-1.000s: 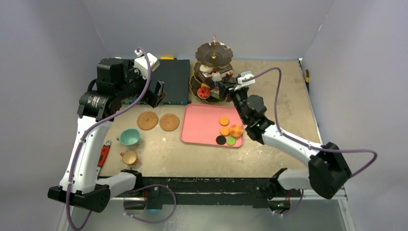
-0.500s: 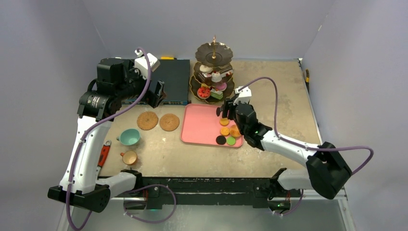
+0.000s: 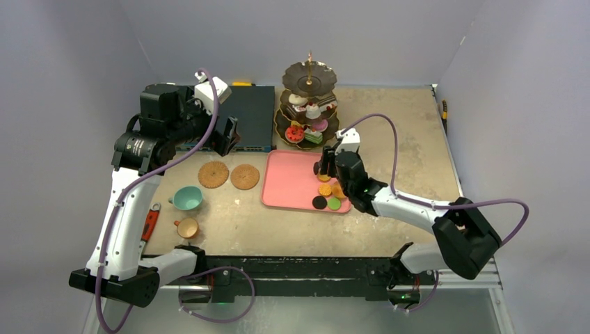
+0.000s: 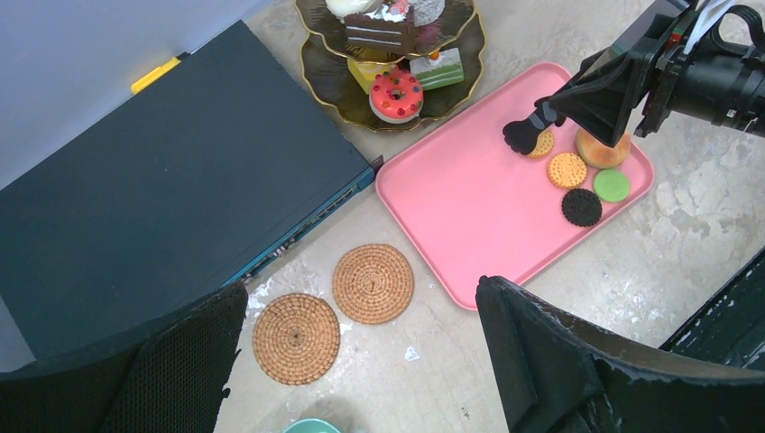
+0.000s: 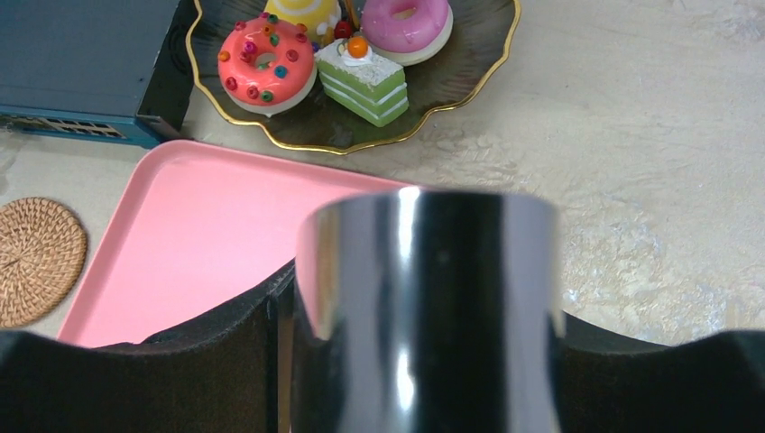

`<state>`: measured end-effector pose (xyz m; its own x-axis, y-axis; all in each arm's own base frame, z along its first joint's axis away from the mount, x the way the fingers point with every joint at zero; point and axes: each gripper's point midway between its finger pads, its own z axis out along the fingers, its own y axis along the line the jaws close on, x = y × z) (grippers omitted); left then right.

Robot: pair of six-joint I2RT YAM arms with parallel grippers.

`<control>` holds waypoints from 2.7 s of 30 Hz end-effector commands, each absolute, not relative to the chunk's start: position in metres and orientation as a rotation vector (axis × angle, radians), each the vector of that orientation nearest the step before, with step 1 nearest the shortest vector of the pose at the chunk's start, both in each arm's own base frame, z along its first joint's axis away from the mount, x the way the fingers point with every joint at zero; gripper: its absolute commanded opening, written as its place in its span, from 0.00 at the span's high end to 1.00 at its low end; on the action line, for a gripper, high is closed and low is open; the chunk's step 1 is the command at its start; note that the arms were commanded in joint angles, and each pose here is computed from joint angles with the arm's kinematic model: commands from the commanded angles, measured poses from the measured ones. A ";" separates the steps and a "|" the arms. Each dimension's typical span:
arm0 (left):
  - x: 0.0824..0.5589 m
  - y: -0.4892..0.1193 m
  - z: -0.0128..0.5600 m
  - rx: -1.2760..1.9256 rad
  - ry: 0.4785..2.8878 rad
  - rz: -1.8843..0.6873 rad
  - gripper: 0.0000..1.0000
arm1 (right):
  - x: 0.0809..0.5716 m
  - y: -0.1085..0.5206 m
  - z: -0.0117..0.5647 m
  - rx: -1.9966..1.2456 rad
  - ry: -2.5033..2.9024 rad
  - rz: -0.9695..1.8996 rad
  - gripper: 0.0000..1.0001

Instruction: Serve the afternoon tea

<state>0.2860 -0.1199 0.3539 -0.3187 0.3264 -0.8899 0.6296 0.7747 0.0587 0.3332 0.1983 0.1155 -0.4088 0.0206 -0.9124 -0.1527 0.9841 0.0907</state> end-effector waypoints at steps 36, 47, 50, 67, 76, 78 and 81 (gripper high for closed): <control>0.283 -0.117 0.374 0.731 1.866 -0.337 0.01 | 0.313 0.226 0.106 -0.239 1.998 0.146 0.42; 0.282 -0.116 0.379 0.727 1.857 -0.328 0.01 | 0.302 0.235 0.093 -0.318 2.006 0.050 0.44; 0.282 -0.115 0.379 0.726 1.857 -0.327 0.01 | 0.300 0.238 0.091 -0.326 2.008 0.035 0.46; 0.279 -0.115 0.374 0.727 1.872 -0.331 0.01 | 0.349 0.242 0.296 -0.237 1.682 0.217 0.68; 0.276 -0.114 0.375 0.732 1.864 -0.329 0.01 | 0.379 0.217 0.416 -0.198 1.486 0.169 0.68; 0.275 -0.114 0.375 0.736 1.862 -0.328 0.01 | 0.384 0.215 0.428 -0.192 1.460 0.156 0.68; 0.274 -0.114 0.376 0.739 1.858 -0.323 0.01 | 0.394 0.216 0.438 -0.188 1.435 0.138 0.68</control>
